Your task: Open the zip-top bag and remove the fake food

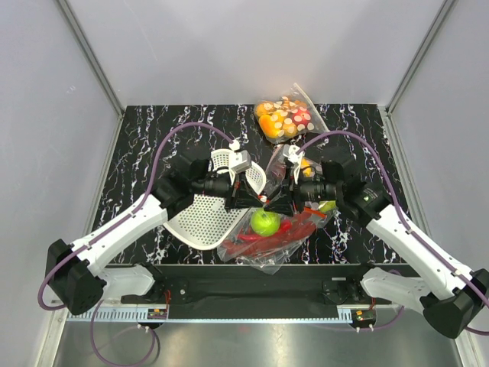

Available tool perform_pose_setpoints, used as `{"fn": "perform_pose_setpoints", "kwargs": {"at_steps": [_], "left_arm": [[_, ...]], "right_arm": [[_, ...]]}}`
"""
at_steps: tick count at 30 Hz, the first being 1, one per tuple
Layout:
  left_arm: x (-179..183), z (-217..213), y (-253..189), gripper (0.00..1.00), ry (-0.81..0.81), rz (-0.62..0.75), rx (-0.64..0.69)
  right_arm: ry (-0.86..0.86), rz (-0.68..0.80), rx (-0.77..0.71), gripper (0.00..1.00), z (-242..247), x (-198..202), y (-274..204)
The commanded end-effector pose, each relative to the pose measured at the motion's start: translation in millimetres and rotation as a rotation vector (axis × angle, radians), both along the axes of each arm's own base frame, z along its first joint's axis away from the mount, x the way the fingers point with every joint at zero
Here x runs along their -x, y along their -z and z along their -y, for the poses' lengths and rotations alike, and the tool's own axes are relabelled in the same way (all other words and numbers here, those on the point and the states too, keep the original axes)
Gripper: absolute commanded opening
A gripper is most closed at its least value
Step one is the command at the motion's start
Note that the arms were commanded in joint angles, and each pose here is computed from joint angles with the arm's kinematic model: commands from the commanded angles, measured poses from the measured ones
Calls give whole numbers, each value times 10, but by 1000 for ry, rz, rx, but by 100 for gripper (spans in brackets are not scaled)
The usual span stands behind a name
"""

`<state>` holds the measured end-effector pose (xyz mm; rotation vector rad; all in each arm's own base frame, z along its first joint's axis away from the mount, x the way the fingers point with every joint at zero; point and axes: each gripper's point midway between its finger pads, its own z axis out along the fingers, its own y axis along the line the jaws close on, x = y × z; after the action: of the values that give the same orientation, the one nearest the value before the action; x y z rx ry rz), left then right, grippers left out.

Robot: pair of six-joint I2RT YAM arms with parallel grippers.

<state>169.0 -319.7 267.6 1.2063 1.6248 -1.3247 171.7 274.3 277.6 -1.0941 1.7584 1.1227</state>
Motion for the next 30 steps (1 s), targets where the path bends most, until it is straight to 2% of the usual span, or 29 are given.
{"fn": "perform_pose_setpoints", "kwargs": {"at_steps": [1, 9, 30], "left_arm": [[5, 31, -190, 0, 24, 79, 56], [21, 32, -193, 0, 33, 76, 51], [9, 33, -216, 0, 25, 83, 45]], "right_arm": [[26, 108, -89, 44, -26, -56, -411], [24, 149, -104, 43, -62, -118, -502], [-27, 61, -47, 43, -147, -126, -173]]}}
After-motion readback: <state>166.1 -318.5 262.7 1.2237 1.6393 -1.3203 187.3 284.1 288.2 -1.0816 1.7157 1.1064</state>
